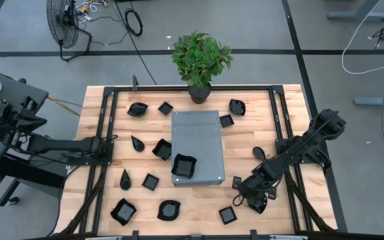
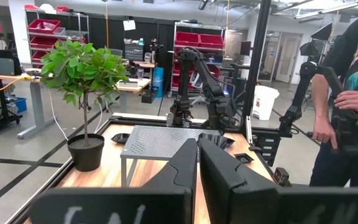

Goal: Pick & Place Mini shaped plates
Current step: Put the black bowl on the shelf

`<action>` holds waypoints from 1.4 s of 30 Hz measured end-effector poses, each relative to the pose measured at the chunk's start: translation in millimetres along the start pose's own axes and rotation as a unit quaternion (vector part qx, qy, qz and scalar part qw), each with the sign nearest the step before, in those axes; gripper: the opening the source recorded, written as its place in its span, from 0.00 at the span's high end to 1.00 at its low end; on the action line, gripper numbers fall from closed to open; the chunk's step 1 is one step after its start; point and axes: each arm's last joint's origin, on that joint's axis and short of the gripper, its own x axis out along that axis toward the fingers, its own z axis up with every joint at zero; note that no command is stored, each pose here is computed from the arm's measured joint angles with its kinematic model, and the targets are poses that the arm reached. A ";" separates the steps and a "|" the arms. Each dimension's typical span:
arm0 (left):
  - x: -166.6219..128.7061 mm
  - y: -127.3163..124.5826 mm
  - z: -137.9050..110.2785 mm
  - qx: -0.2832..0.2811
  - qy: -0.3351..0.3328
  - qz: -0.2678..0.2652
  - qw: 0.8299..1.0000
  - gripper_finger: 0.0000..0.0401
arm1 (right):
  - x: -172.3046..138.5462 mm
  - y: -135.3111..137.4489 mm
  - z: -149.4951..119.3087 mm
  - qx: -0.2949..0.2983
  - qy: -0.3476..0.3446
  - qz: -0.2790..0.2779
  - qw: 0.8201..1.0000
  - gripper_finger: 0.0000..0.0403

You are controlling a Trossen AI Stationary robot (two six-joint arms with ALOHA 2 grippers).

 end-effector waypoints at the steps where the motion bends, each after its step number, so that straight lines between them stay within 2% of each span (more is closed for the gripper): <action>1: 0.0 0.0 -0.1 0.000 0.000 0.000 1.000 0.94 | 0.8 -0.3 -0.2 0.002 0.001 0.000 1.000 0.73; 8: 0.0 0.0 -0.1 0.000 0.000 0.000 1.000 0.94 | 1.5 -0.5 -0.7 0.014 0.002 0.001 1.000 0.75; 23: -0.1 0.0 -0.1 0.000 0.000 0.000 1.000 0.94 | 1.0 -0.4 -0.4 0.014 -0.001 0.004 1.000 0.98; 42: 0.0 0.0 0.0 0.000 0.000 0.000 1.000 0.94 | -24.0 2.6 3.6 -0.002 -0.044 -0.020 0.999 1.00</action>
